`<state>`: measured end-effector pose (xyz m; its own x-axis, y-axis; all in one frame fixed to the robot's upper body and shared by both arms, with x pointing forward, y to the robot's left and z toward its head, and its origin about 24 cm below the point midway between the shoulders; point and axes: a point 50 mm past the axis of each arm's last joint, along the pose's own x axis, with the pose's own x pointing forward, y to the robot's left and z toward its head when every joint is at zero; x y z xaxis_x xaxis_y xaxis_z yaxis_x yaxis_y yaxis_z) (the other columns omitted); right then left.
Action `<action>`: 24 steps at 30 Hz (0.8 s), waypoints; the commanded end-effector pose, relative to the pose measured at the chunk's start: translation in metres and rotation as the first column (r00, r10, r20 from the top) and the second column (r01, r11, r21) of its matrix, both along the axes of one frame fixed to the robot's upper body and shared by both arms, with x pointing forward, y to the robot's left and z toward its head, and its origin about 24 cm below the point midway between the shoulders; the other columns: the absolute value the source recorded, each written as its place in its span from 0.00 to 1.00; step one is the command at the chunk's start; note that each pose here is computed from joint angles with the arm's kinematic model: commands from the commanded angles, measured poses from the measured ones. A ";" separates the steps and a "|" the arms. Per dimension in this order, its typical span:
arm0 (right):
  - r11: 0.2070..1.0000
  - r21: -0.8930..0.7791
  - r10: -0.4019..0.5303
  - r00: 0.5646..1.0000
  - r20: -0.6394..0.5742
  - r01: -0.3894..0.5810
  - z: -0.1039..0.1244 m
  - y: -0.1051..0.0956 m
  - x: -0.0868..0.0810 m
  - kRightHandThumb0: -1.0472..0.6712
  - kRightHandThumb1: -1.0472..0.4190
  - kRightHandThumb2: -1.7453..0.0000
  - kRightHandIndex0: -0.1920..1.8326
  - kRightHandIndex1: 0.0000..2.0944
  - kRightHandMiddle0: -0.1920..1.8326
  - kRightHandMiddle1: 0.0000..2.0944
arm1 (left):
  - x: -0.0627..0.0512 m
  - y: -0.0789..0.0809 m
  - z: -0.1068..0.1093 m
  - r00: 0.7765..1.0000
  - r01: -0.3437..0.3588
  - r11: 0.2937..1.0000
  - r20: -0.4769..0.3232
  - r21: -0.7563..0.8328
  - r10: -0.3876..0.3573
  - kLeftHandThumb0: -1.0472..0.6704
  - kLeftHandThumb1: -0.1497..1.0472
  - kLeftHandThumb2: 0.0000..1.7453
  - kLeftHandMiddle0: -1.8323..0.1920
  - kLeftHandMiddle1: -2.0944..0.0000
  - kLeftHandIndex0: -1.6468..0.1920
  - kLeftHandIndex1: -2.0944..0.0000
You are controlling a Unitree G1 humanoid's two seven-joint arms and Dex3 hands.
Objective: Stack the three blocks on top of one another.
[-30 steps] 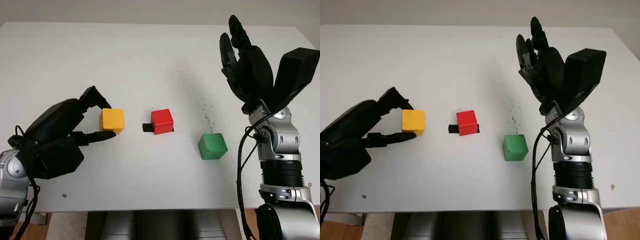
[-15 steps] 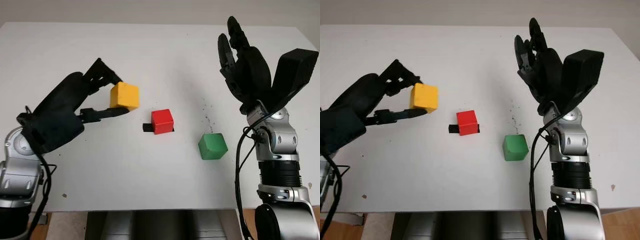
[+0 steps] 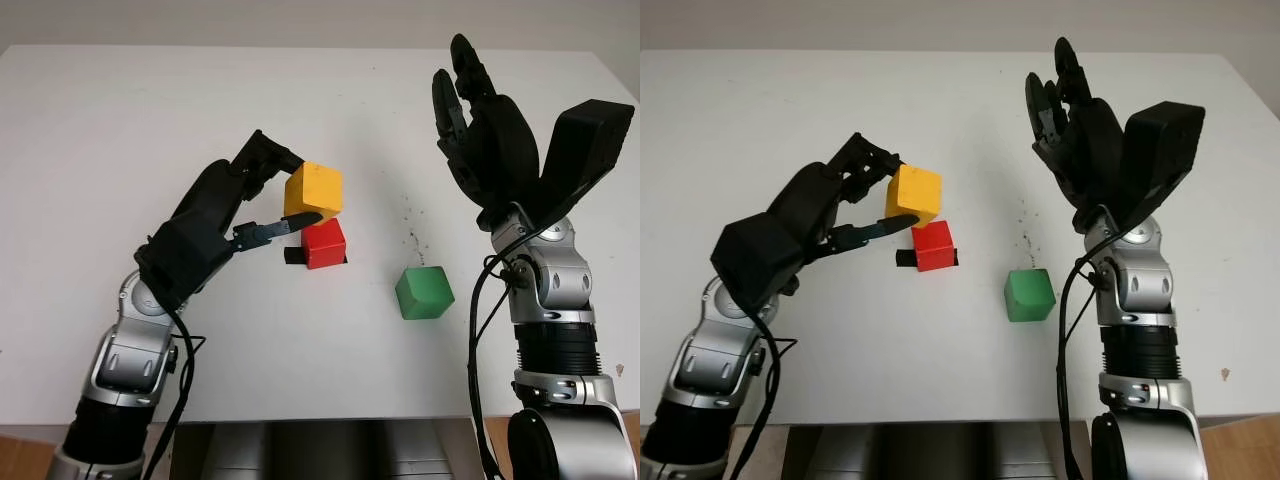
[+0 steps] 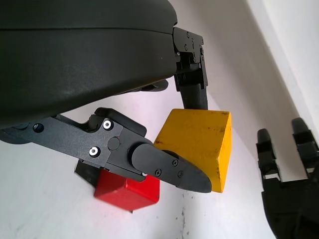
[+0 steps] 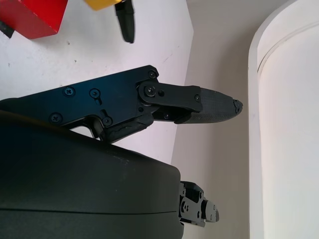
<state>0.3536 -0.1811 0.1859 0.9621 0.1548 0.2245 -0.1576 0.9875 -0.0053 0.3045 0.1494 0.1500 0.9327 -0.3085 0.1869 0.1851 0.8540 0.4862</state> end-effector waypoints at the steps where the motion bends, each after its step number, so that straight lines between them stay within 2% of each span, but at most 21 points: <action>1: 1.000 0.004 -0.013 1.000 0.005 0.013 0.000 -0.003 -0.001 0.23 0.00 0.72 0.02 0.03 0.02 0.04 | -0.001 -0.004 -0.005 1.000 0.002 1.000 -0.006 -0.016 -0.002 0.33 1.00 0.10 0.80 0.98 0.74 0.14; 8: 1.000 0.013 -0.022 1.000 0.005 0.022 -0.001 -0.001 -0.001 0.24 0.00 0.72 0.02 0.03 0.03 0.04 | 0.001 -0.013 -0.017 0.999 -0.007 0.999 -0.034 -0.053 0.006 0.31 1.00 0.09 0.80 0.98 0.71 0.13; 16: 1.000 0.000 -0.017 1.000 0.003 0.017 -0.002 0.000 0.000 0.23 0.00 0.71 0.02 0.03 0.02 0.03 | 0.000 -0.018 -0.025 0.998 -0.043 0.995 -0.045 -0.092 0.039 0.32 1.00 0.10 0.80 0.98 0.74 0.12; 24: 1.000 0.005 -0.023 1.000 0.001 0.023 -0.002 -0.001 -0.001 0.23 0.00 0.72 0.03 0.03 0.03 0.03 | 0.002 -0.020 -0.034 0.998 -0.068 0.992 -0.021 -0.107 0.066 0.32 1.00 0.12 0.81 0.98 0.78 0.10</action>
<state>0.3537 -0.1802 0.1841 0.9654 0.1391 0.2205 -0.1424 0.9898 -0.0010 0.3078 0.1322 0.1177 0.9560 -0.2234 0.1899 0.1341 0.9090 0.3946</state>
